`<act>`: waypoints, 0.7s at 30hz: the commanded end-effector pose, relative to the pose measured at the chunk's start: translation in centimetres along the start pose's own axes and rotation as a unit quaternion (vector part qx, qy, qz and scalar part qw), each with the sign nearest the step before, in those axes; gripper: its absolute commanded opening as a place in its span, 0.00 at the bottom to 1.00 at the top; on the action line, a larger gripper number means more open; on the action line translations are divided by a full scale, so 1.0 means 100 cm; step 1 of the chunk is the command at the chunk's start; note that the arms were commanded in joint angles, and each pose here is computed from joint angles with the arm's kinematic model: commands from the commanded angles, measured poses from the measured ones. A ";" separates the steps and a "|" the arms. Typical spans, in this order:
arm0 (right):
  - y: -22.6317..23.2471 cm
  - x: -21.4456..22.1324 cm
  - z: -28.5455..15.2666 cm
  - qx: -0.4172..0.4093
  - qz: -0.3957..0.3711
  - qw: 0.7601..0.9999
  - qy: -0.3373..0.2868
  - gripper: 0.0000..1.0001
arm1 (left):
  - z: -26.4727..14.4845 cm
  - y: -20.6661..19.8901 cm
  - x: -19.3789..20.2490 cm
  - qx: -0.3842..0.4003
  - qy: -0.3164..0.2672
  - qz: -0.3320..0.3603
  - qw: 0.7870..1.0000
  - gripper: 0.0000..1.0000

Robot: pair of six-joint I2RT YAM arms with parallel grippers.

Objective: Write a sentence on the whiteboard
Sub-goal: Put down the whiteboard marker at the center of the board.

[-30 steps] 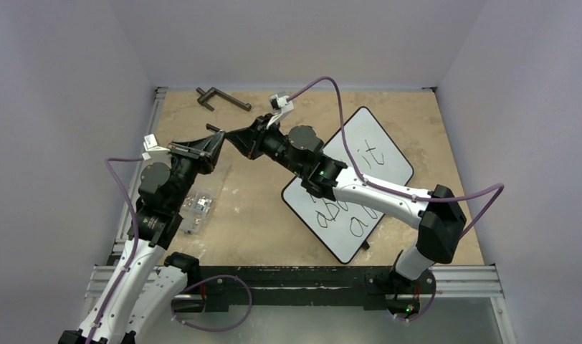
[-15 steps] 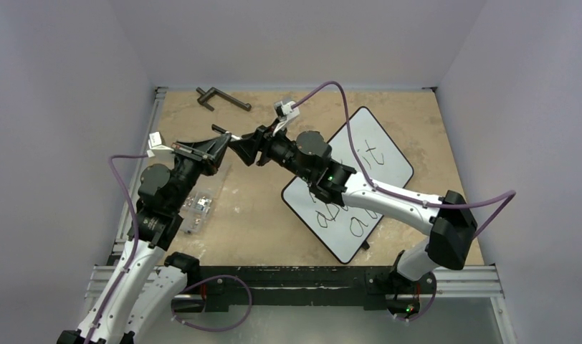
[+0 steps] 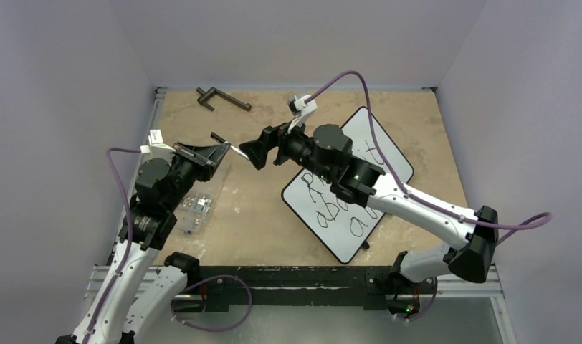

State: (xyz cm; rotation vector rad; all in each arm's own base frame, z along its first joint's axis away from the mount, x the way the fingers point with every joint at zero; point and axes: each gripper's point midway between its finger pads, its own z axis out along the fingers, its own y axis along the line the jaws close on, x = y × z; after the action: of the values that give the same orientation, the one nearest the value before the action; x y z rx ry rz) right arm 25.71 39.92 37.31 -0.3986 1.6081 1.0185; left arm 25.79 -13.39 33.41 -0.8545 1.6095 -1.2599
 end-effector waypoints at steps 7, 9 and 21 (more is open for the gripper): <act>-0.030 -0.039 -0.064 0.102 -0.048 0.994 -0.005 0.99 | -0.038 0.049 -0.028 -0.182 0.028 0.314 0.932 0.00; -0.037 -0.036 -0.073 0.113 -0.049 0.992 -0.005 0.99 | -0.040 0.063 -0.028 -0.205 0.047 0.345 0.915 0.00; -0.053 -0.024 -0.100 0.139 -0.061 0.988 0.010 0.99 | -0.018 0.167 0.015 -0.333 0.210 0.389 0.833 0.00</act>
State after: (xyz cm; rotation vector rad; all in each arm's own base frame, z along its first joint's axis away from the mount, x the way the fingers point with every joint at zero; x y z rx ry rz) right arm 24.10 29.72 37.25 -0.3202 1.7005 0.7302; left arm 24.28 -9.41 20.90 -0.3193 2.3270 -0.3842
